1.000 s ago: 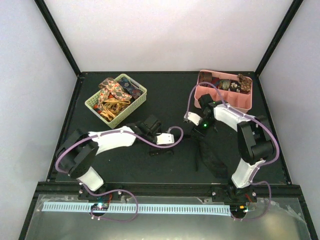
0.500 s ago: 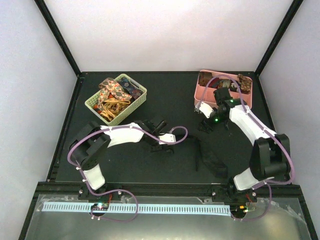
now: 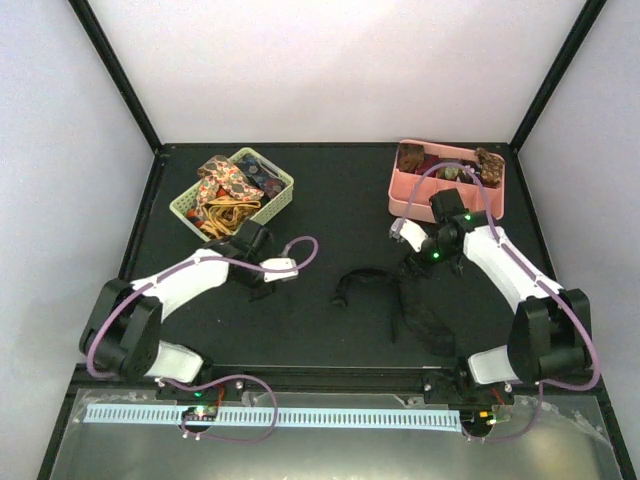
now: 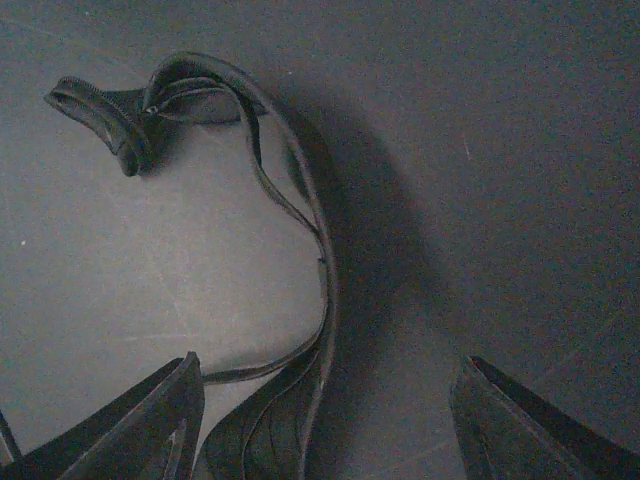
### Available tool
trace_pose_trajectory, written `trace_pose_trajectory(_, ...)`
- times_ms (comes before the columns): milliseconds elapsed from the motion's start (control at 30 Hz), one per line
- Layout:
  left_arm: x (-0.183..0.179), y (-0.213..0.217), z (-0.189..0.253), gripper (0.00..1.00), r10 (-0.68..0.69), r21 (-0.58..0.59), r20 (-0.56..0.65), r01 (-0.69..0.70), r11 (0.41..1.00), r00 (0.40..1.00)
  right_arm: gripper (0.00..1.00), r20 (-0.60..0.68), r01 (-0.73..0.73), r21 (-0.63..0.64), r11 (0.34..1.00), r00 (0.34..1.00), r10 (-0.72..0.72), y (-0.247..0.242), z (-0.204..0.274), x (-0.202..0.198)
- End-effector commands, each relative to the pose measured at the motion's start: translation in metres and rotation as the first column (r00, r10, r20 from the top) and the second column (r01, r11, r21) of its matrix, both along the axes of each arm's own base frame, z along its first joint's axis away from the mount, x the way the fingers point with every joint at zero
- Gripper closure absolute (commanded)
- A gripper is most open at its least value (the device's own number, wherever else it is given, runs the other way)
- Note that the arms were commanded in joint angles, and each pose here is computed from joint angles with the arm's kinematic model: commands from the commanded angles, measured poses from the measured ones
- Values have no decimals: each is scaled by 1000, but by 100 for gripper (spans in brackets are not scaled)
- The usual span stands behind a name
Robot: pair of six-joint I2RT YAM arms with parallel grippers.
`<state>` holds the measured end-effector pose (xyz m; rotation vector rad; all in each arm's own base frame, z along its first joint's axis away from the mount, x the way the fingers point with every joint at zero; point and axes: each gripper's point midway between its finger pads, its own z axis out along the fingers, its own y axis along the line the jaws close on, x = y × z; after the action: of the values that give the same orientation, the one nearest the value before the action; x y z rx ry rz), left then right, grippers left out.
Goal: Roll the ties
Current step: Flatten out the tie at the center of the board.
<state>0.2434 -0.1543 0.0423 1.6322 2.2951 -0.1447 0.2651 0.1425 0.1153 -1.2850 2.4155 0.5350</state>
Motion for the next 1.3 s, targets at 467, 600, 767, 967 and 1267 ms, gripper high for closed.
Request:
trace_pose_trajectory(467,5,-173,38,16,-145,-170,141,169,971,979,30,59,94,-74,993,994,-90,-20,-22,-11)
trace_pose_trajectory(600,16,-178,11,11,-116,-81,151,129,988,982,29,40,127,-112,986,992,-123,-24,-42,0)
trace_pose_trajectory(767,19,-166,-20,22,-109,24,123,107,994,986,33,-29,88,-134,987,995,-93,-23,-69,-5)
trace_pose_trajectory(967,6,-139,-27,61,-135,64,77,130,989,988,60,-89,18,-197,980,995,-37,-32,-97,-20)
trace_pose_trajectory(1267,-41,-86,18,98,-284,-81,-29,281,956,958,96,-222,-208,-192,959,961,164,-40,-75,-71)
